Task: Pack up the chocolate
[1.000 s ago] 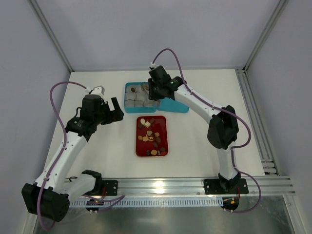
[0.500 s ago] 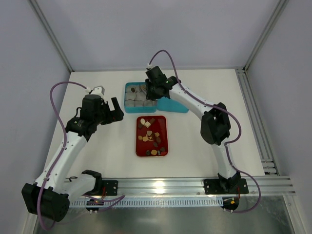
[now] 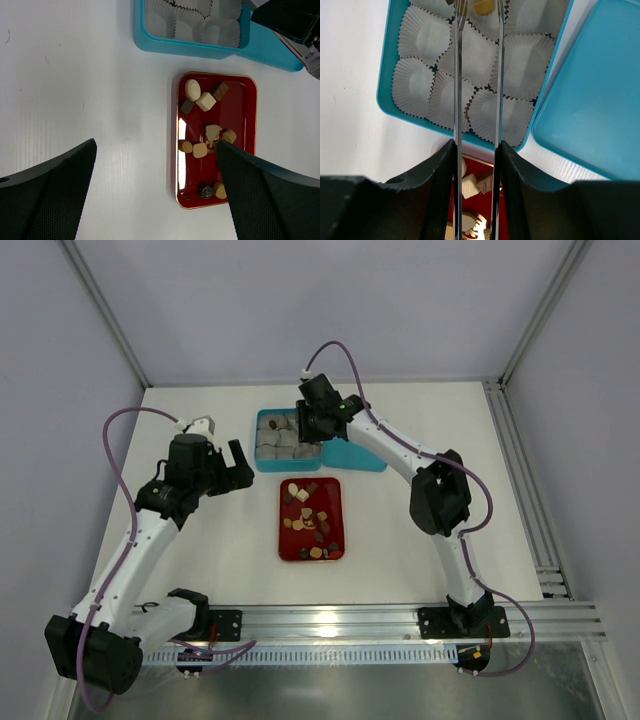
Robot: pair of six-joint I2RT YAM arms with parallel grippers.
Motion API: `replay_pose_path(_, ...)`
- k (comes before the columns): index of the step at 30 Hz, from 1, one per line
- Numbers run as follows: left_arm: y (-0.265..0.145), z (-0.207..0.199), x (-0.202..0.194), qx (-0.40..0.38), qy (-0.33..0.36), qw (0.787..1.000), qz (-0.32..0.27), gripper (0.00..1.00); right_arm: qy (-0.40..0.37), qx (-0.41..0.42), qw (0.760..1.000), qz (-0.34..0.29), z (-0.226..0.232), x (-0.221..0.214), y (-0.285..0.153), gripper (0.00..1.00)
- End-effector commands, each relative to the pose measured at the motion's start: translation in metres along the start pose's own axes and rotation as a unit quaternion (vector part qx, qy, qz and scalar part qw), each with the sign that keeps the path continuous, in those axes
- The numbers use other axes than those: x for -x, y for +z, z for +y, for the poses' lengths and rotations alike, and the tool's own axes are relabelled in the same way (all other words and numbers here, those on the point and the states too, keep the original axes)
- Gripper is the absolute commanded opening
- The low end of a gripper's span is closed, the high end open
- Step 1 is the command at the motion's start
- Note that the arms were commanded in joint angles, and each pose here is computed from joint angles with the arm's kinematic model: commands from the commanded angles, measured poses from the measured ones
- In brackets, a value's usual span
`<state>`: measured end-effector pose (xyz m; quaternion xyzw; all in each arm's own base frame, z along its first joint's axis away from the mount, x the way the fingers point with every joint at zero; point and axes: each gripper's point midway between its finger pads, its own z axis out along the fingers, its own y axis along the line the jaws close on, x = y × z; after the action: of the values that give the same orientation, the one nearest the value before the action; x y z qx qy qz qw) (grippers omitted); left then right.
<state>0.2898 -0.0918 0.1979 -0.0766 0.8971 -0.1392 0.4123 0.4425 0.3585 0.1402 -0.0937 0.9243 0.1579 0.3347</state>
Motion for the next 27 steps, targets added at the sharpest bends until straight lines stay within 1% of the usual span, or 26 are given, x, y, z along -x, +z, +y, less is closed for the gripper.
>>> replay_pose_path(1,0.001,0.002,0.001,0.002,0.001,1.000,-0.003,1.00,-0.004,0.013,0.999,-0.046,0.009,0.034,-0.015,0.42)
replay_pose_path(4,0.001,0.002,0.002,0.002,0.001,1.000,-0.003,1.00,-0.006,0.012,0.999,-0.048,0.010,0.038,-0.021,0.42)
replay_pose_path(9,0.000,0.002,0.002,0.002,0.000,1.000,-0.004,1.00,-0.007,0.015,0.997,-0.072,0.011,0.054,-0.050,0.42)
replay_pose_path(14,0.000,0.001,0.003,0.001,0.001,1.000,-0.005,1.00,-0.010,0.022,0.997,-0.078,0.010,0.048,-0.084,0.41)
replay_pose_path(17,-0.001,0.000,0.003,-0.001,0.000,1.000,-0.006,1.00,-0.014,0.024,0.997,-0.077,0.006,0.032,-0.113,0.41)
replay_pose_path(18,-0.001,0.000,0.003,-0.001,0.001,1.000,-0.006,1.00,-0.013,0.021,0.997,-0.072,-0.001,0.019,-0.124,0.41)
replay_pose_path(20,-0.002,0.000,0.003,-0.003,0.001,1.000,-0.007,1.00,-0.014,0.025,0.997,-0.073,-0.002,0.006,-0.140,0.41)
replay_pose_path(21,-0.002,0.000,0.003,-0.003,0.000,1.000,-0.007,1.00,-0.013,0.015,0.998,-0.052,-0.010,-0.016,-0.137,0.41)
replay_pose_path(22,-0.002,-0.001,0.003,-0.005,0.000,1.000,-0.007,1.00,-0.010,0.025,0.997,-0.067,-0.010,-0.016,-0.160,0.41)
replay_pose_path(23,-0.002,-0.001,0.003,-0.006,0.001,1.000,-0.007,1.00,-0.011,0.028,0.998,-0.062,-0.009,-0.027,-0.165,0.41)
replay_pose_path(24,-0.002,-0.001,0.004,-0.006,0.000,1.000,-0.008,1.00,-0.010,0.023,0.999,-0.045,-0.015,-0.047,-0.166,0.41)
replay_pose_path(25,-0.002,-0.001,0.003,-0.006,0.000,1.000,-0.006,1.00,-0.010,0.030,0.998,-0.052,-0.014,-0.051,-0.181,0.41)
replay_pose_path(26,-0.002,-0.001,0.004,-0.006,0.000,1.000,-0.007,1.00,-0.014,0.033,0.998,-0.049,-0.013,-0.061,-0.188,0.41)
replay_pose_path(27,-0.002,-0.001,0.004,-0.006,0.000,1.000,-0.007,1.00,-0.018,0.027,0.999,-0.031,-0.017,-0.079,-0.187,0.41)
